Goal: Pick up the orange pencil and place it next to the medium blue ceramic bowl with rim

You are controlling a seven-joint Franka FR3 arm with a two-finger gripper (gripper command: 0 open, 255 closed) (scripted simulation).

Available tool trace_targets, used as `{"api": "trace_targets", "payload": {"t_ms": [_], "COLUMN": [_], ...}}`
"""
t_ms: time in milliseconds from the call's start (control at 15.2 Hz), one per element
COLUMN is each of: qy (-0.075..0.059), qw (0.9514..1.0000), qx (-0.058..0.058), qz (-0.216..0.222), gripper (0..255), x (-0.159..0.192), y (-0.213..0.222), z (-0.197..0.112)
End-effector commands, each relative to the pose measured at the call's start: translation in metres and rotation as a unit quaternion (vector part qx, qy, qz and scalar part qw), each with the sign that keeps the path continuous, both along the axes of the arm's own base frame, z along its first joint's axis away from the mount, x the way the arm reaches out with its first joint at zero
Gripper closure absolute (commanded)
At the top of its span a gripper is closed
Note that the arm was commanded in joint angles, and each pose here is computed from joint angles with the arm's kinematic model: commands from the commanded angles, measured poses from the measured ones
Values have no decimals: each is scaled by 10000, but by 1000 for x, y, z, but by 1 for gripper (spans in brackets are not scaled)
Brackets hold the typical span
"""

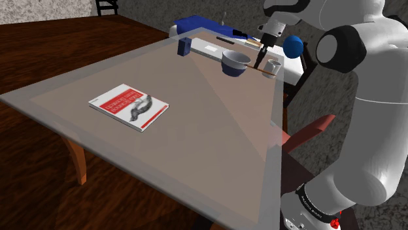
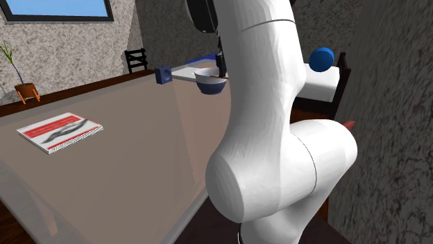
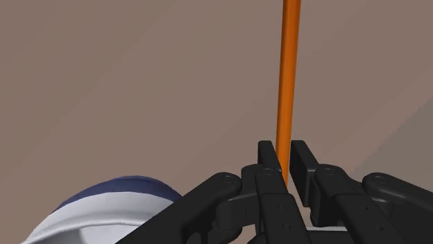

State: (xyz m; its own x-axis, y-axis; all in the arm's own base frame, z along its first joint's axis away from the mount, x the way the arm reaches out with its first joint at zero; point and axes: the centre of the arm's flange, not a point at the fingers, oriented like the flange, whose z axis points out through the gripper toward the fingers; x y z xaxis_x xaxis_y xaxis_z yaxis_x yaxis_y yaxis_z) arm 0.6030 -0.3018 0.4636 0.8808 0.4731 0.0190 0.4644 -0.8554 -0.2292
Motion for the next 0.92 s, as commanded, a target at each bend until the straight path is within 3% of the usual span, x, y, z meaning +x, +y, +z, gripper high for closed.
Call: {"api": "trace_targets", "payload": {"t_ms": [0, 858], "qy": [-2, -2], "qw": [10000, 10000], "qx": [-1, -1], "qz": [-1, -1], "gripper": [255, 255], "x": [1, 1], "y": [-1, -1], "z": [-10, -79]}}
